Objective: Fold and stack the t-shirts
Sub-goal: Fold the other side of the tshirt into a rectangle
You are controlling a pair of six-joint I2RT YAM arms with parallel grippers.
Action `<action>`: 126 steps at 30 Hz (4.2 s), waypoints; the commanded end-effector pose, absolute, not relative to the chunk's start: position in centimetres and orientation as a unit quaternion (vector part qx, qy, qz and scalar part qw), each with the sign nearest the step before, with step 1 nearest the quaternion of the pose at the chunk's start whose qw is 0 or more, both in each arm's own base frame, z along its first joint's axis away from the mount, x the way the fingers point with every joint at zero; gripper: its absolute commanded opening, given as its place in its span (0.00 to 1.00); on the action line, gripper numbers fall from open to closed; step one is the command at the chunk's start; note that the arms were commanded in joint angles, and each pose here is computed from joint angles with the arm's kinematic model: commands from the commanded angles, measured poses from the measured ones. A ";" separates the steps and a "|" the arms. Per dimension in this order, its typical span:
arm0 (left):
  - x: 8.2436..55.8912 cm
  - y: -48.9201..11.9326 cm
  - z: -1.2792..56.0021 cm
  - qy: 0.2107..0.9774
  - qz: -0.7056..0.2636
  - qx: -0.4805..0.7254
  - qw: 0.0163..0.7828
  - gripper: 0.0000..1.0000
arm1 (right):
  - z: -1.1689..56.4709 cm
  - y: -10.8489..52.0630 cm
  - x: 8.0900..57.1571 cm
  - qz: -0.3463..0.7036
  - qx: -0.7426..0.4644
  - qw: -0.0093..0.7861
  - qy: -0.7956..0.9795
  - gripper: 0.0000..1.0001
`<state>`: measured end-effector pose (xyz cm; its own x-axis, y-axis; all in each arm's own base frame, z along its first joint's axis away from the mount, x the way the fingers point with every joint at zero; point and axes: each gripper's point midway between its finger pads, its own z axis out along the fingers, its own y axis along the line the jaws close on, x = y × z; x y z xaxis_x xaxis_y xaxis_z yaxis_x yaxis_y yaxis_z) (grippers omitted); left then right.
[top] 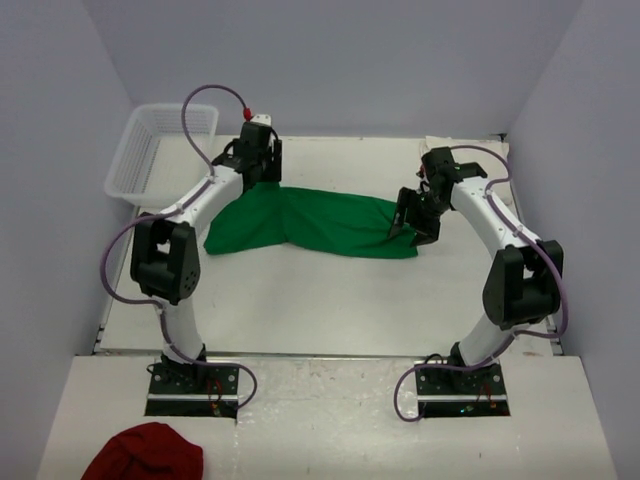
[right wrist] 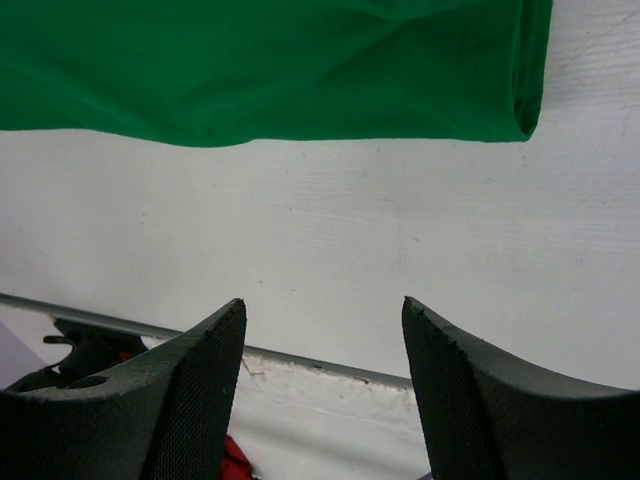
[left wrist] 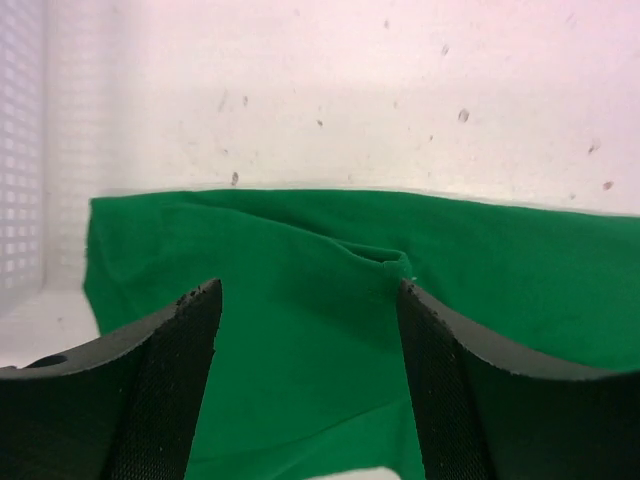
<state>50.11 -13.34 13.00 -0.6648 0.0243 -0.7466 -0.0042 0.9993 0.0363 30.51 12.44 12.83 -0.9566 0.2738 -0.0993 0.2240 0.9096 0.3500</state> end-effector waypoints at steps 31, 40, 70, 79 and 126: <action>51.9 -7.9 10.4 0.934 0.063 -0.065 0.345 0.78 | 14.6 13.2 34.3 0.167 0.093 0.101 0.976 0.56; 55.6 -7.1 7.1 0.949 0.046 -0.057 0.307 0.59 | 14.5 12.9 33.5 0.162 0.091 0.097 0.978 0.57; 54.0 -8.4 3.6 0.960 0.022 -0.037 0.278 0.50 | 15.1 13.4 33.4 0.178 0.097 0.099 0.974 0.57; 53.6 -8.5 2.0 0.964 0.020 -0.034 0.261 0.50 | 15.1 13.4 33.1 0.179 0.095 0.095 0.975 0.57; 52.2 -8.0 6.6 0.943 0.081 -0.049 0.320 0.14 | 13.6 14.1 32.2 0.195 0.099 0.067 0.974 0.57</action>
<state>50.98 -7.99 3.20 -0.8451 -0.0391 -0.5332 -0.1269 0.9835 0.1290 32.52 13.60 12.41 -0.9704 0.2309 -0.0706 0.1911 0.9130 0.3603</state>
